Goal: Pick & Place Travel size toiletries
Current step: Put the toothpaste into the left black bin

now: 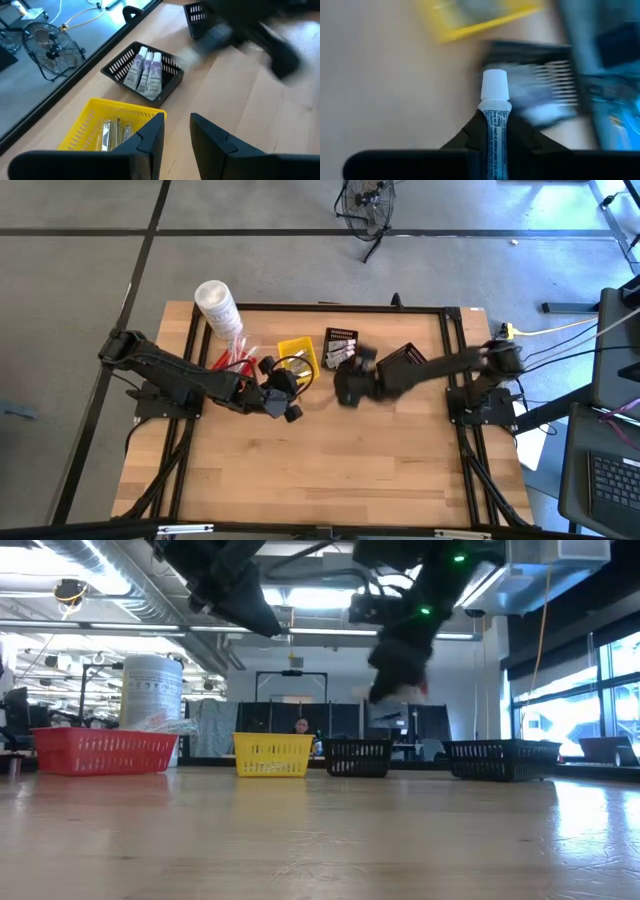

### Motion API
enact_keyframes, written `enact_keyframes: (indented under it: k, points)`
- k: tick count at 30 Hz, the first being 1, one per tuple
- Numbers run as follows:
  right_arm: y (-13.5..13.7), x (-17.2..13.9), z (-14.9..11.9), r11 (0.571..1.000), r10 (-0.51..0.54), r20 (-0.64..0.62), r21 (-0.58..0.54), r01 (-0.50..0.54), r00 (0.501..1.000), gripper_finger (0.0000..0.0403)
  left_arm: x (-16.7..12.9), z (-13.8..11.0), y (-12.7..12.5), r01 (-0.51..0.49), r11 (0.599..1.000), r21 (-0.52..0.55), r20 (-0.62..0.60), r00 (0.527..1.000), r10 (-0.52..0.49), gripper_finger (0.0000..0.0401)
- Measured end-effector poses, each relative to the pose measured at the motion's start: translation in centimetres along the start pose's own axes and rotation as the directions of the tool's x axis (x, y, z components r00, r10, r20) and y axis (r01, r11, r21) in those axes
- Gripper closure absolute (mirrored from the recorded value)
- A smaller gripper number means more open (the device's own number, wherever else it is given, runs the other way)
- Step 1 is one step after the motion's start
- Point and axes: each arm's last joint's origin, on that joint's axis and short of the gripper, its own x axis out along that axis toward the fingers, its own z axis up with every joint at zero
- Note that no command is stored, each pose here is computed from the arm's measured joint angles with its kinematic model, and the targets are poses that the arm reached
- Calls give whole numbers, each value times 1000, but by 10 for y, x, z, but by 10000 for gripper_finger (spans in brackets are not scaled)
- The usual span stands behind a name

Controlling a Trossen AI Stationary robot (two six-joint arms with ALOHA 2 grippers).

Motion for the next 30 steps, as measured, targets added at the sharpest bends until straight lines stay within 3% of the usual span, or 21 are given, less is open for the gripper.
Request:
enact_keyframes:
  k: [5, 9, 12, 20, 30]
  points:
    - [-59, 24, 9, 990, -80, -9, 113, 81, 997, 354, 0, 0, 0, 0, 1000, -1, 1, 1000, 0, 313]
    - [-87, 52, 14, 983, 67, 38, 167, -72, 997, 343, 0, 0, 0, 0, 1000, 1, -1, 1000, 0, 313]
    - [-93, 71, 13, 978, 156, 52, 130, -162, 986, 341, 0, 0, 0, 0, 1000, 2, -2, 1000, 0, 313]
    - [-95, 100, 2, 986, 166, -24, -23, -167, 986, 324, 0, 0, 0, 0, 1000, 10, -4, 1000, 0, 313]
    - [-98, 99, 3, 987, 160, -18, -31, -160, 987, 183, 0, 0, 0, -2, 1000, 12, -4, 1000, 2, 313]
